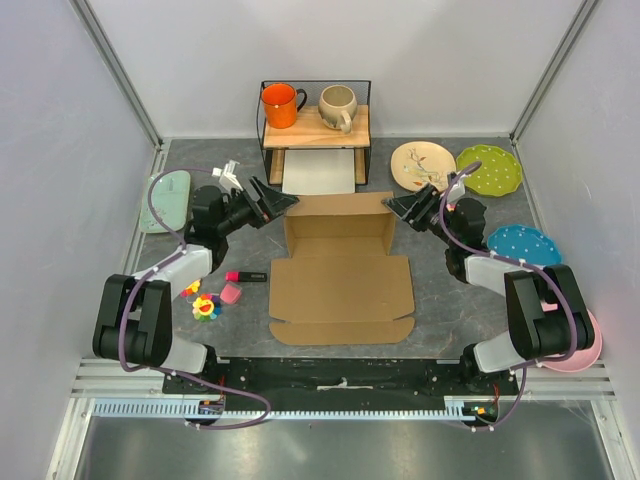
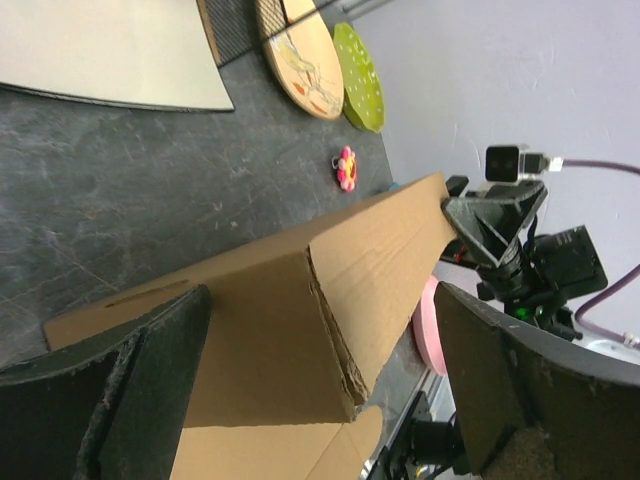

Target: Fold the paper box

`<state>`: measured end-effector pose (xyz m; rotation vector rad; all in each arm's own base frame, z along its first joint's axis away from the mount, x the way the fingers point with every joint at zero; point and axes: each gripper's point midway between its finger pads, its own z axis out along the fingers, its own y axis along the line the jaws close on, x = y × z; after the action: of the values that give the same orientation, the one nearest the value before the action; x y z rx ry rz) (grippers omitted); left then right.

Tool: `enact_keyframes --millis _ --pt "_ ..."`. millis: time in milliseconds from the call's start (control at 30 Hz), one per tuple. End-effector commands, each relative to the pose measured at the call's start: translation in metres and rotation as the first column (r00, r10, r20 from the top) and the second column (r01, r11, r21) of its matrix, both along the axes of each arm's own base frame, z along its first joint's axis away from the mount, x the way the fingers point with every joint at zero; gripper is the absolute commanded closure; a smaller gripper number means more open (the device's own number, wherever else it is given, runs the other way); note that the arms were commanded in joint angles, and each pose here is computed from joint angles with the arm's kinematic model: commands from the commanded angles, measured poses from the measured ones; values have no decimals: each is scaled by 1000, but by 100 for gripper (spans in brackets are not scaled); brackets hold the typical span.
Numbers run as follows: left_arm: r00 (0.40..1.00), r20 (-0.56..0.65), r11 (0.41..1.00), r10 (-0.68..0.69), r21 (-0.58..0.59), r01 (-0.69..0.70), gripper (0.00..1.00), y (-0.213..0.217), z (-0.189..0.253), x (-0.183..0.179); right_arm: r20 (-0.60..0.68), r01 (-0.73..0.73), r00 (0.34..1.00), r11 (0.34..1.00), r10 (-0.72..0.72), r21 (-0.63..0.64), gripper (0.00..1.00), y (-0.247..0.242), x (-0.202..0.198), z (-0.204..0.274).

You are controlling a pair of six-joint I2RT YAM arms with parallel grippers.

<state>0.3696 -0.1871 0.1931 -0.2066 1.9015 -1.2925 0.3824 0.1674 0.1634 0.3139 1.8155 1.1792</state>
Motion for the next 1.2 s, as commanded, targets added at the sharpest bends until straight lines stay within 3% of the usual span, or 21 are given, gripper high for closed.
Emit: enact_keyframes --millis 0,67,167,200,300,500,700,1167 --pt "998 42 997 -51 62 49 1 -11 -12 -10 -271 -7 962 992 -28 -128 32 -12 -36 -91" --pt "999 27 996 -43 79 40 1 -9 -20 -11 -287 -7 957 990 -34 -138 33 -14 -41 -98" --pt "998 -25 994 -49 100 52 16 -9 -35 -14 -307 -4 951 990 -41 -144 35 -16 -47 -106" --pt "997 -64 993 -48 106 54 25 -9 -43 -16 -308 -6 951 990 -39 -144 35 -15 -48 -106" --pt "991 -135 992 -23 120 39 38 -5 -65 -20 -322 -4 946 989 -44 -148 37 -17 -54 -112" --pt "980 -197 991 1 130 25 49 -8 -87 -32 -353 -5 934 985 -58 -174 39 -21 -66 -126" --pt "963 -268 989 34 149 7 59 -13 -120 -51 -397 -4 915 980 -76 -198 41 -26 -83 -145" --pt "905 -417 989 80 147 -20 66 -15 -184 -96 -495 30 852 960 -171 -280 45 -31 -115 -179"
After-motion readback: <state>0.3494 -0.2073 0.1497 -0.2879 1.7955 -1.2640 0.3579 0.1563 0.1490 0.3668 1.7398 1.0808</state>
